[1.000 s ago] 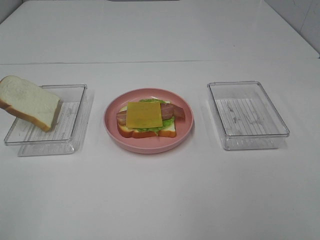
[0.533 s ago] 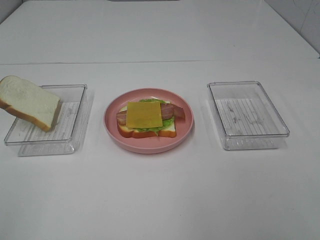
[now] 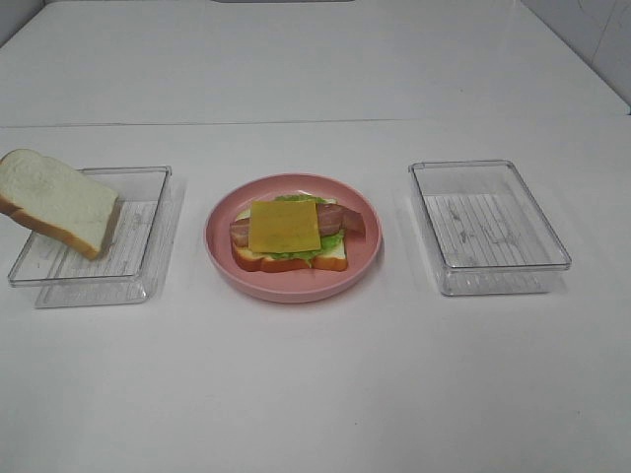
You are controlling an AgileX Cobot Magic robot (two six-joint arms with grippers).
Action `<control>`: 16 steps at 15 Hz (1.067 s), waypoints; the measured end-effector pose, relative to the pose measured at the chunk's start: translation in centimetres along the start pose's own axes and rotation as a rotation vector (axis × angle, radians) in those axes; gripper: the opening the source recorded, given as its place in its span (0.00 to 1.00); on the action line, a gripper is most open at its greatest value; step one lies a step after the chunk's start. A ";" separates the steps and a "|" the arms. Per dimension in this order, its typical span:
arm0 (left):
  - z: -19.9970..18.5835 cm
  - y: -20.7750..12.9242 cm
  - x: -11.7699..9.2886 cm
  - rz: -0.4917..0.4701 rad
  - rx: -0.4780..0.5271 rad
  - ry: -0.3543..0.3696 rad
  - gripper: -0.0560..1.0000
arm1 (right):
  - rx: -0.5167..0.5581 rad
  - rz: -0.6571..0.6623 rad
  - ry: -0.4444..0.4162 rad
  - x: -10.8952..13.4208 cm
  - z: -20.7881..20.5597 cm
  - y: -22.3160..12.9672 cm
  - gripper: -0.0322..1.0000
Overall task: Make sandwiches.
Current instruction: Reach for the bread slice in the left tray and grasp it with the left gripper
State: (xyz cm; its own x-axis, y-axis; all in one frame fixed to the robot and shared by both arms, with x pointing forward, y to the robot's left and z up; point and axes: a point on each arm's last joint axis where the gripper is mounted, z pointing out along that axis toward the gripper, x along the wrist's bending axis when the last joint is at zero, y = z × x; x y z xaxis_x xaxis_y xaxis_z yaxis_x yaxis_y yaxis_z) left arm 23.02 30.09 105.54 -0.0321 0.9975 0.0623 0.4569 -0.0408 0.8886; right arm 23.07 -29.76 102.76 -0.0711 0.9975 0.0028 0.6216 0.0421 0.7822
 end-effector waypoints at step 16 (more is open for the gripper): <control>15.2 15.9 0.6 0.016 0.661 -0.114 0.96 | -0.001 0.000 0.001 0.0 0.0 0.0 0.89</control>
State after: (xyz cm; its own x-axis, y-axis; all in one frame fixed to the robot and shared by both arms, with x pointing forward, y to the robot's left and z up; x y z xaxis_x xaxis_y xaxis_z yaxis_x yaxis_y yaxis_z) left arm 43.80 30.90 112.73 0.0568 0.9984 -0.0072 0.9059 -0.0485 0.4206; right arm 23.08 -29.75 102.77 -0.0716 0.9974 0.0037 0.6208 0.0417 0.7828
